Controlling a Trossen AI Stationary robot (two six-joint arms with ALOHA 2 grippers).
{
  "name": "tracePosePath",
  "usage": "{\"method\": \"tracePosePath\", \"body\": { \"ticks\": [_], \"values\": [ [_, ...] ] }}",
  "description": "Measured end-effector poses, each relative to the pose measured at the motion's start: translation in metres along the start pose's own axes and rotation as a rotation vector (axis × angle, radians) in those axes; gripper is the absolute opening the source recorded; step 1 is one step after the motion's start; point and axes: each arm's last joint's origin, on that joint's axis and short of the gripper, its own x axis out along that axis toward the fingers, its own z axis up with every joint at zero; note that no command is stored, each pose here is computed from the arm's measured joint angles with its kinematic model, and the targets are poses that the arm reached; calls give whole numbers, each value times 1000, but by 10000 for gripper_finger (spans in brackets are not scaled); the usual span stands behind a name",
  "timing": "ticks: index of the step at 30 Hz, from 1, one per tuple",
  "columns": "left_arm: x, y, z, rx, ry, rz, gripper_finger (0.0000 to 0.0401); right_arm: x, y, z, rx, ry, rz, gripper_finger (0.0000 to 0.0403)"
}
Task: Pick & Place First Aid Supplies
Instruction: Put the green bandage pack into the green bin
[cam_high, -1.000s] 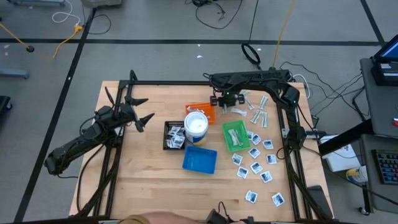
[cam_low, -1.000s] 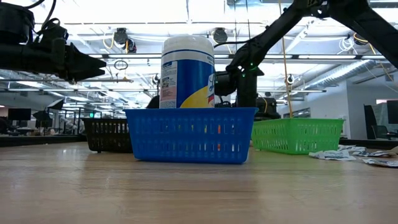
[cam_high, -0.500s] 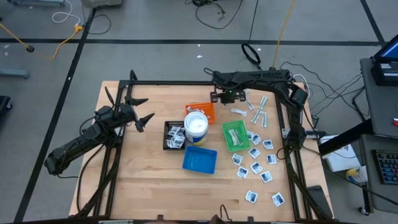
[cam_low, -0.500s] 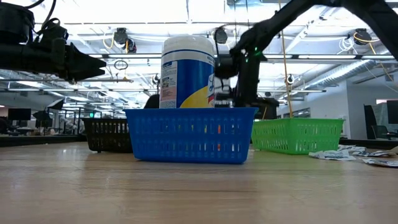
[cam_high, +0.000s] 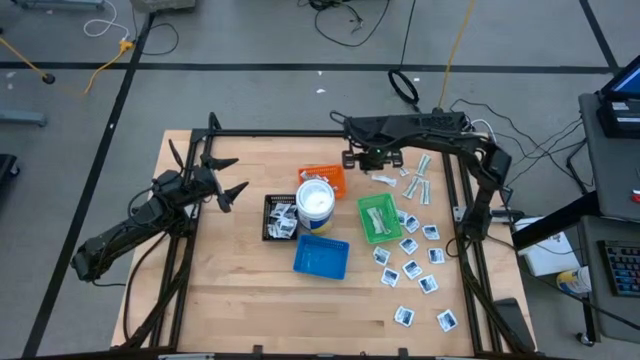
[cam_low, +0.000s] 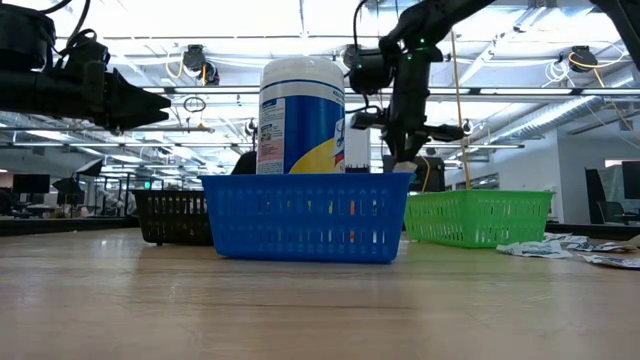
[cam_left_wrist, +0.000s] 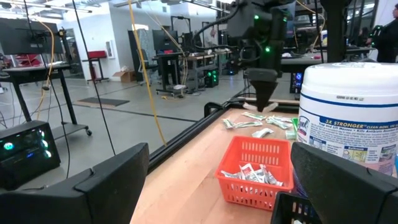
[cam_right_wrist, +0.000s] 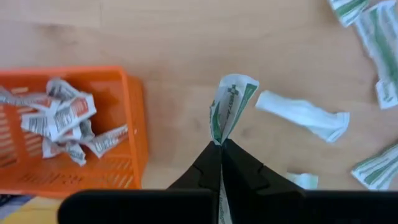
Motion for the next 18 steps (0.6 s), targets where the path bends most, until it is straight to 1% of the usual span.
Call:
{"method": "tracePosePath", "body": {
  "ticks": [3,9,14,18],
  "values": [
    [0,0,0,2,0,0,397,2,6,-14,-11,13,-8,2],
    [0,0,0,1,0,0,397,0,9,-55,-21,28,10,1],
    [0,0,0,-1,-1,0,397,0,4,-91,-27,49,12,1],
    [0,0,0,2,0,0,397,3,-1,-115,-30,68,-7,1]
  ]
}}
